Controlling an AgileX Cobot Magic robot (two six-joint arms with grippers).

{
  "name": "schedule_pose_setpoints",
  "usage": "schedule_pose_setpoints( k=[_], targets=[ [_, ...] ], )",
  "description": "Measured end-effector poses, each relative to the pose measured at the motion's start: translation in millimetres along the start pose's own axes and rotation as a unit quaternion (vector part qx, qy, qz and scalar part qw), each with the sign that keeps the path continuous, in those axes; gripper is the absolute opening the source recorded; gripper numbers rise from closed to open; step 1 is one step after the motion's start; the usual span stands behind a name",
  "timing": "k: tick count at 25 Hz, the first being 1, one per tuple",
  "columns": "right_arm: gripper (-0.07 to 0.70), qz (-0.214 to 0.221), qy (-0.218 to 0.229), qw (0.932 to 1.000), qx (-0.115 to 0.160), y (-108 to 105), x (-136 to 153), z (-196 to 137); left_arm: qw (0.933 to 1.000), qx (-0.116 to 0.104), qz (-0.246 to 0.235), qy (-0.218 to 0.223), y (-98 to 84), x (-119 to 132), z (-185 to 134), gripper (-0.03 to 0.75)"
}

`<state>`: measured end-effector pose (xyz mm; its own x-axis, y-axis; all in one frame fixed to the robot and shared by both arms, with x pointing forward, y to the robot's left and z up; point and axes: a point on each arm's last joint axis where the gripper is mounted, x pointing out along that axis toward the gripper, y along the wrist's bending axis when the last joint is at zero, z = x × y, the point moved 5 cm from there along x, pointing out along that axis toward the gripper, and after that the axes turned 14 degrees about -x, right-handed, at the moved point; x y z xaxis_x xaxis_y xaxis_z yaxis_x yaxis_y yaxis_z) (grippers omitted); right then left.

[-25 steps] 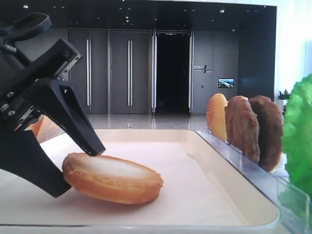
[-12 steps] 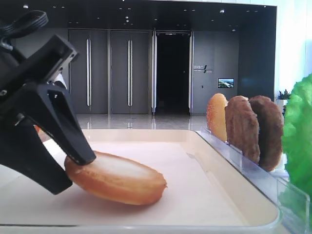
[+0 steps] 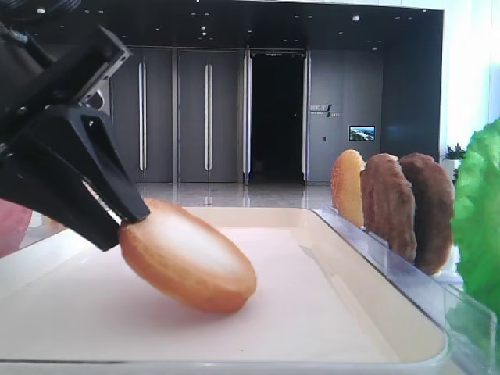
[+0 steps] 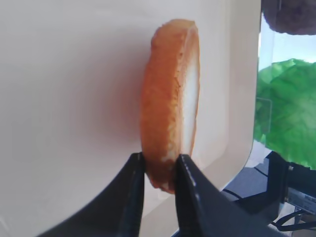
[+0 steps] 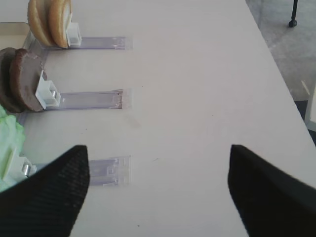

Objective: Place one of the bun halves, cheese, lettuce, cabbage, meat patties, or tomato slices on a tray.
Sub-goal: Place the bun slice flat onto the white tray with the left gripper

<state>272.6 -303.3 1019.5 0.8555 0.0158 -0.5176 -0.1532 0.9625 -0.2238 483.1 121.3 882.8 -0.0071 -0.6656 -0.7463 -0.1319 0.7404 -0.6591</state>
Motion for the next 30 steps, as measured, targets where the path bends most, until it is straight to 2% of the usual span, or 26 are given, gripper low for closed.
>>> schedule_pose_setpoints(
  k=[8, 13, 23, 30],
  targets=[
    [0.577, 0.0, 0.0, 1.0, 0.0, 0.0, 0.0, 0.0, 0.9995, -0.013, 0.018, 0.024, 3.9, -0.9, -5.7, 0.153],
    [0.577, 0.0, 0.0, 1.0, 0.0, 0.0, 0.0, 0.0, 0.9994, -0.014, 0.021, 0.022, 4.4, -1.0, -5.2, 0.153],
    [0.577, 0.0, 0.0, 1.0, 0.0, 0.0, 0.0, 0.0, 0.999, -0.033, 0.024, 0.02, 5.1, -1.1, -4.7, 0.152],
    [0.577, 0.0, 0.0, 1.0, 0.0, 0.0, 0.0, 0.0, 0.9969, -0.045, 0.057, 0.03, 14.3, -2.1, -7.8, 0.161]
  ],
)
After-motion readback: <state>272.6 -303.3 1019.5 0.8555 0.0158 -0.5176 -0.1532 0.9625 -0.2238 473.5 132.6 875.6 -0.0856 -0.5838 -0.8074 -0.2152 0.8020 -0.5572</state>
